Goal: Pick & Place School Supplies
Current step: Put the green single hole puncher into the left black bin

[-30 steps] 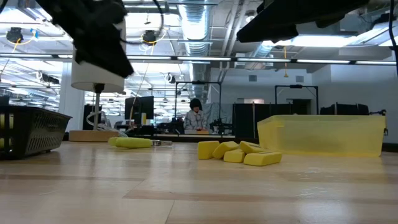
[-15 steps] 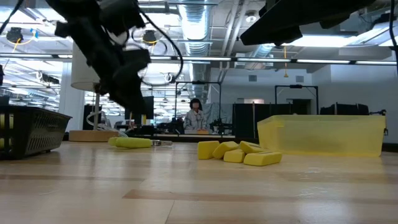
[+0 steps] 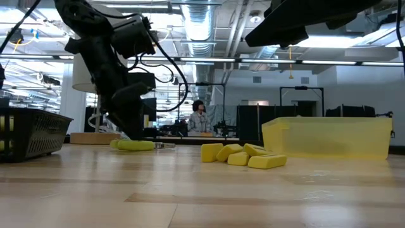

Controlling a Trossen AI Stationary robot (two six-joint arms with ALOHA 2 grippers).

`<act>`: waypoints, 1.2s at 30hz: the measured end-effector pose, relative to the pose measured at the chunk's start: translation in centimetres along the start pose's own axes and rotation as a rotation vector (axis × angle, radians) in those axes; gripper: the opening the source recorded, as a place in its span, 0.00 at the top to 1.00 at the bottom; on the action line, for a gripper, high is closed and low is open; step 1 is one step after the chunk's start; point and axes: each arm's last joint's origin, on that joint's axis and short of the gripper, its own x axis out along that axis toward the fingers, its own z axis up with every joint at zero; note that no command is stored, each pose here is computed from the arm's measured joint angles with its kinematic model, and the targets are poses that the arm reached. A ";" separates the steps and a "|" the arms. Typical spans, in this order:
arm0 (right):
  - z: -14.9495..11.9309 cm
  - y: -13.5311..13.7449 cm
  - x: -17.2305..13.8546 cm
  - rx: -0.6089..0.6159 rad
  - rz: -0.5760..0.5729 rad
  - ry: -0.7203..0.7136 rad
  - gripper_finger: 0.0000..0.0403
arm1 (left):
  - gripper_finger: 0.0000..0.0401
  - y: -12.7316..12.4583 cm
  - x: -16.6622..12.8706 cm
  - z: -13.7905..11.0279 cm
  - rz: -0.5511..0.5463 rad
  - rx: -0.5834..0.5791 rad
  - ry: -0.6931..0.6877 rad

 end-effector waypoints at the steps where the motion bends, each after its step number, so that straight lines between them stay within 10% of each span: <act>1: 0.0 0.0 0.0 0.002 0.000 0.000 0.54 | 0.62 0.0 0.0 0.0 0.000 0.000 0.000; 36: -0.1 0.1 0.0 0.011 0.024 0.017 0.54 | 0.77 -0.4 1.4 -0.7 -0.023 -0.012 0.072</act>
